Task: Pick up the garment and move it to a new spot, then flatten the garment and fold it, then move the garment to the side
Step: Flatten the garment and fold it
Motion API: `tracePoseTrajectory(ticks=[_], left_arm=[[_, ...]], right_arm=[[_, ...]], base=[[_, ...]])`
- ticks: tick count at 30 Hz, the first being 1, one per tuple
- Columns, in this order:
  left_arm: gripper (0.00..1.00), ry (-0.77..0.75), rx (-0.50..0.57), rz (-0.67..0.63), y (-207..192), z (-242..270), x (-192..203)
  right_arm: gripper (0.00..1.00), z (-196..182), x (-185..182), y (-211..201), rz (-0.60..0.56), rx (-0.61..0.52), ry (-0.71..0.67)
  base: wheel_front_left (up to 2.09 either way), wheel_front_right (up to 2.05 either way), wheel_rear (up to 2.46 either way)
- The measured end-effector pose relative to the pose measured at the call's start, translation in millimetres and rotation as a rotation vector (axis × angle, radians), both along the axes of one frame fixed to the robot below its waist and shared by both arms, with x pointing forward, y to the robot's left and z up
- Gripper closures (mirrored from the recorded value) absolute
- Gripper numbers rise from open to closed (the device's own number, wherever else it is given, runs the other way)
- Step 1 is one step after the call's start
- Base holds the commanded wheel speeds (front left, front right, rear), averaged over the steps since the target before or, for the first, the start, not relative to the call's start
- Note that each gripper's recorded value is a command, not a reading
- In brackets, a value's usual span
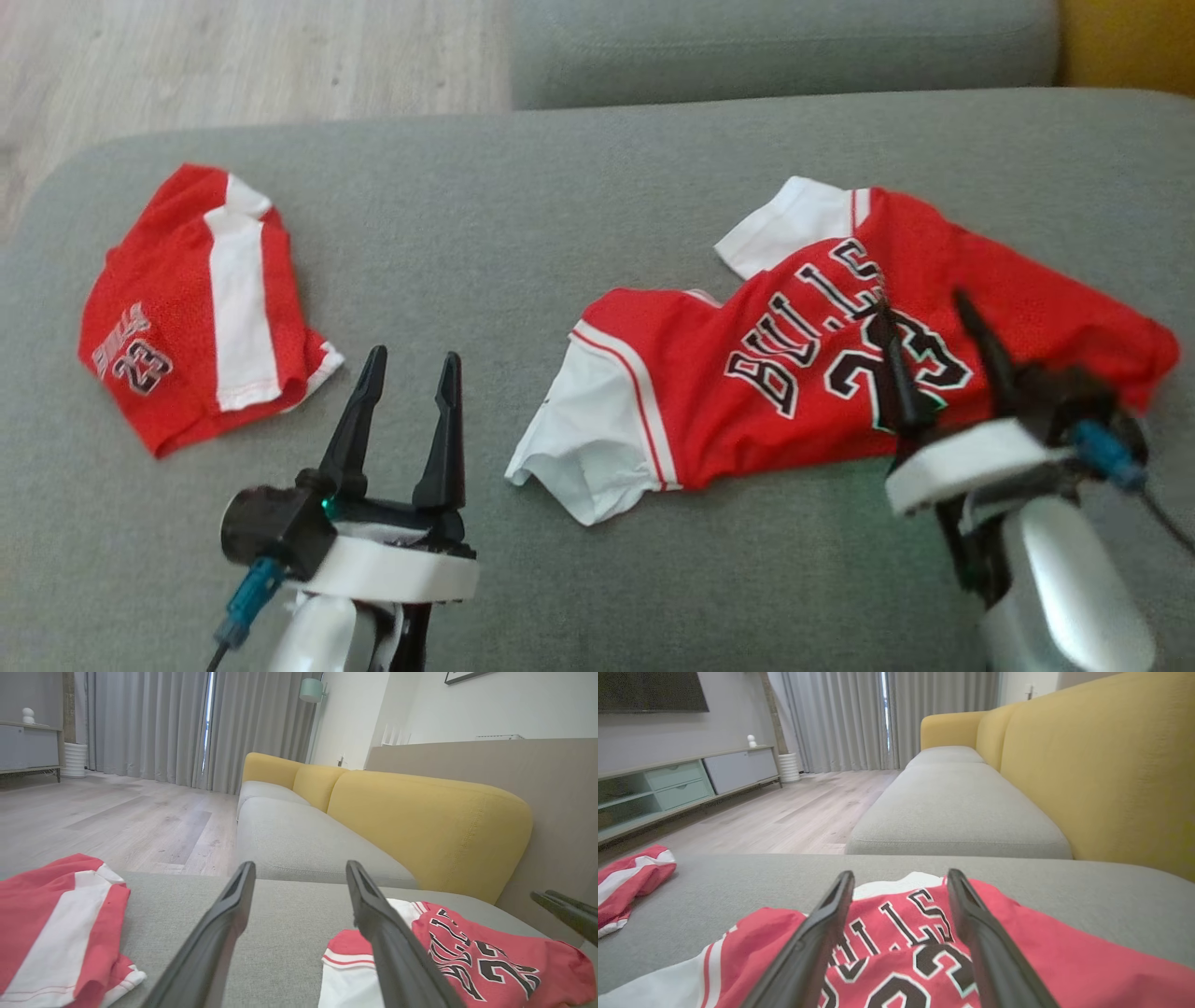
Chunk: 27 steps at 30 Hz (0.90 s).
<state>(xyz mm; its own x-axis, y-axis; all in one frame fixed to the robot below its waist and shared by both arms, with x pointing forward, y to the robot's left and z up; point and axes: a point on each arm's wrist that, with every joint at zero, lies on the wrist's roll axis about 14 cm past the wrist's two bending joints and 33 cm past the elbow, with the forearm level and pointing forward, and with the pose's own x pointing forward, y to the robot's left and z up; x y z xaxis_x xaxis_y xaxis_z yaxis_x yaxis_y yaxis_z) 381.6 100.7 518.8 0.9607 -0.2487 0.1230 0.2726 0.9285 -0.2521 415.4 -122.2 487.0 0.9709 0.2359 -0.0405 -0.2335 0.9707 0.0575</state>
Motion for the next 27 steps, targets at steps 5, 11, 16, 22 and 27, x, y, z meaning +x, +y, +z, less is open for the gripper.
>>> tracePoseTrajectory(ticks=[5,11,16,22,27], left_arm=[[0.0,0.015,-0.008,0.019,7,-4,7],[0.0,0.027,-0.021,0.043,16,-7,20],[0.0,0.067,-0.027,0.097,33,-18,20],[0.0,0.101,-0.021,0.159,51,-27,15],[0.0,0.111,-0.014,0.174,55,-30,13]], right_arm=[[0.0,12,47,-1,-0.011,-0.073,0.025],[0.0,-6,119,10,0.022,-0.203,0.234],[0.0,-66,139,13,0.058,-0.296,0.518],[0.0,-116,133,31,0.13,-0.365,0.752],[0.0,-117,143,33,0.137,-0.379,0.786]], base=[[0.0,0.0,0.0],[0.0,0.0,0.0],[0.0,0.0,0.0],[0.0,0.0,0.0],[0.0,0.0,0.0]])
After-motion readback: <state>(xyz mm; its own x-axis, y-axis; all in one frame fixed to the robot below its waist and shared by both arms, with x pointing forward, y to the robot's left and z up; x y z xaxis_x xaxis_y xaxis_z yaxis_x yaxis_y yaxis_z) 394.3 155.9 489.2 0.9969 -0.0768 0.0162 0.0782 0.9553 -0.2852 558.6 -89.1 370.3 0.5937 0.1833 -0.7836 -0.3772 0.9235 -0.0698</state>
